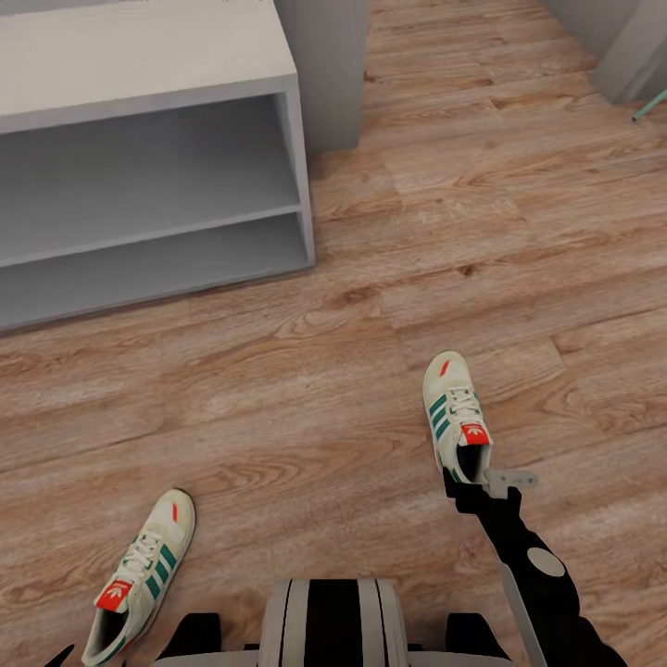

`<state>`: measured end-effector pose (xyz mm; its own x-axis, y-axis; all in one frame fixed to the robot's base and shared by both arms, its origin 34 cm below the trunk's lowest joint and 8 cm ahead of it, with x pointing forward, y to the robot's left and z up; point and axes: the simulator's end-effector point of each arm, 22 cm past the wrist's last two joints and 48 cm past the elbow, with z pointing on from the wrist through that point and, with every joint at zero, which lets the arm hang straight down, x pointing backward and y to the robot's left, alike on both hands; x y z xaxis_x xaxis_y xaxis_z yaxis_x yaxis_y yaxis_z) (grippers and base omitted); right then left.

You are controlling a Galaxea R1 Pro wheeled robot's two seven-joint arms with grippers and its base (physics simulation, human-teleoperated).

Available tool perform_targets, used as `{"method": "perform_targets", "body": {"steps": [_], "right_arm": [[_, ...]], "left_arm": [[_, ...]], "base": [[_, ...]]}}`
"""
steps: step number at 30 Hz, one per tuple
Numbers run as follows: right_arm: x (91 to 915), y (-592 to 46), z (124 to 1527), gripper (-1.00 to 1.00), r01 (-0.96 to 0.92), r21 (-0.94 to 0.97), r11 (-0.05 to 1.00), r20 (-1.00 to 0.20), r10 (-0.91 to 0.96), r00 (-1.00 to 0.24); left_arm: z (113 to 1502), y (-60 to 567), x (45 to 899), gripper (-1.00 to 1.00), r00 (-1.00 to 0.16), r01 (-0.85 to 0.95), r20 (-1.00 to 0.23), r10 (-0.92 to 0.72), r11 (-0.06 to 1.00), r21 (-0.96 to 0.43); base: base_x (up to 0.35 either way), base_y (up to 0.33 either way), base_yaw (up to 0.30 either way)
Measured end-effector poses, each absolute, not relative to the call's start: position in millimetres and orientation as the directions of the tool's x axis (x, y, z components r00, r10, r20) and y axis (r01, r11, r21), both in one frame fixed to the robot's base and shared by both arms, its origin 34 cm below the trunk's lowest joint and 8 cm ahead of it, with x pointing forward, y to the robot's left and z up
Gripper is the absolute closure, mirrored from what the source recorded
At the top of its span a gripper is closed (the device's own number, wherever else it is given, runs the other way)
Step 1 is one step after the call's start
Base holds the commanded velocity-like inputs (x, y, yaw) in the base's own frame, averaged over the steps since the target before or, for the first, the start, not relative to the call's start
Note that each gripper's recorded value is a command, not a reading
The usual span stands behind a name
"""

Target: Pick up the two gym shoes and the two sandals from the corridor floor and place them onto the hallstand (shoe rack) in the corridor, making sure they are on the rack and not on the floor. Arrange them so the two gym shoes are next to each other and the two sandals are next to each other.

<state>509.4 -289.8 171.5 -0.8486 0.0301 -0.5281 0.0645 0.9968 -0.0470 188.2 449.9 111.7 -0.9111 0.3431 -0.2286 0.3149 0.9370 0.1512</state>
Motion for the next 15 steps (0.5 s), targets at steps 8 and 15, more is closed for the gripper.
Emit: {"method": "perform_targets", "body": {"steps": [8,15], "right_arm": [[509.6,-289.8,171.5,1.00,0.065,-0.047,0.997,-0.529,0.030,-0.848],[500.2,-289.9,158.7,1.00,0.063,-0.049,0.997,-0.504,0.030,-0.863]], "left_arm": [[111.7,449.8,188.4,-1.00,-0.911,0.315,-0.230,0.343,0.937,0.151],[108.1,449.8,177.4,-1.00,-0.917,0.319,-0.203,0.343,0.937,0.142]], "base": [[0.020,0.000,0.000],[0.000,0.000,0.000]]}}
